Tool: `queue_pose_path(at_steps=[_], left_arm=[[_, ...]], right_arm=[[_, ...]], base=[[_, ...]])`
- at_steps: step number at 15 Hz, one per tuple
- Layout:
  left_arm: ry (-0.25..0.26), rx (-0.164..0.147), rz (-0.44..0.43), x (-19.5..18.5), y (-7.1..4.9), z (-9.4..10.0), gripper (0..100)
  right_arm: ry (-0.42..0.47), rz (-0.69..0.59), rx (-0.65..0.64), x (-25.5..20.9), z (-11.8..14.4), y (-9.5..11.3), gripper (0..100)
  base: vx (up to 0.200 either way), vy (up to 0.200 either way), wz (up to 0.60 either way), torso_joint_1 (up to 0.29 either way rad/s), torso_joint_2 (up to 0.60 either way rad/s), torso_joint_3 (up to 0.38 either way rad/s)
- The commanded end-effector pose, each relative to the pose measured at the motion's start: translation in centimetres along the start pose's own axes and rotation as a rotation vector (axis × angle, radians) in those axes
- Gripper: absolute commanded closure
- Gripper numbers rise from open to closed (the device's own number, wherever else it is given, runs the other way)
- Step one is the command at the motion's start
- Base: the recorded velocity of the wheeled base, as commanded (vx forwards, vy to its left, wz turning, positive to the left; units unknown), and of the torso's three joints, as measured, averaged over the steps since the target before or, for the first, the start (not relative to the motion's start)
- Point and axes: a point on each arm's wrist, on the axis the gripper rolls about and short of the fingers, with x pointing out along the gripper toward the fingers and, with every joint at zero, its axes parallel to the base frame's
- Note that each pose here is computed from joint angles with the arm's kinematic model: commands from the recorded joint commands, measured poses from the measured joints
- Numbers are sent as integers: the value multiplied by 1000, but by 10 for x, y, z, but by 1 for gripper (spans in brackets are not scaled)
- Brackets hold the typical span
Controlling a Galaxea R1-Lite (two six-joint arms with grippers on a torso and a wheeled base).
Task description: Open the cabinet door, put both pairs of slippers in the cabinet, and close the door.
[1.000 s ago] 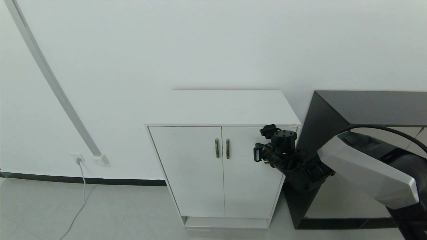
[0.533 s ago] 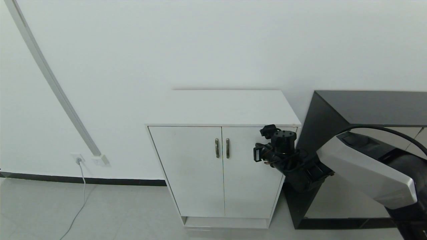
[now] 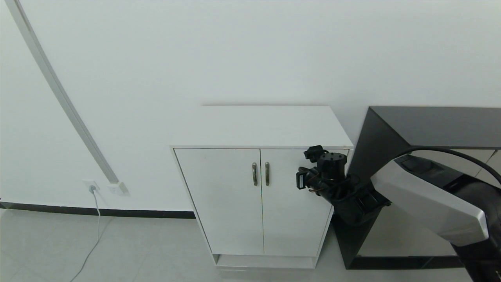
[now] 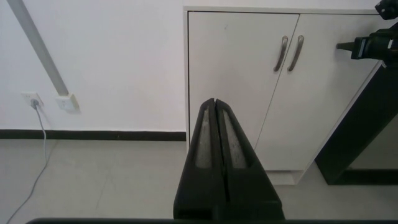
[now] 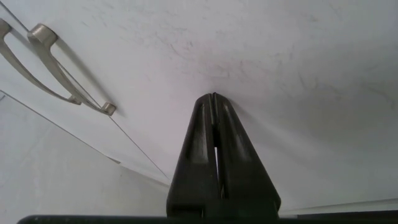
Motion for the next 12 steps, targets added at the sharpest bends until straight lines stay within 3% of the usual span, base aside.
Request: queue_pose_path(at_steps=[1,6,12], left_arm=[[1,-1,1,0,0,0,100],[1,-1,1,0,0,0,100],[1,-1,1,0,0,0,100]], right_arm=[[8,1,-2,-6,1,1,100],[-20,17,1,-45,24,3,100],[-56,-77,15,-110,45,-30,100]], base=[[0,0,0,0,0,0],[0,0,0,0,0,0],[0,0,0,0,0,0]])
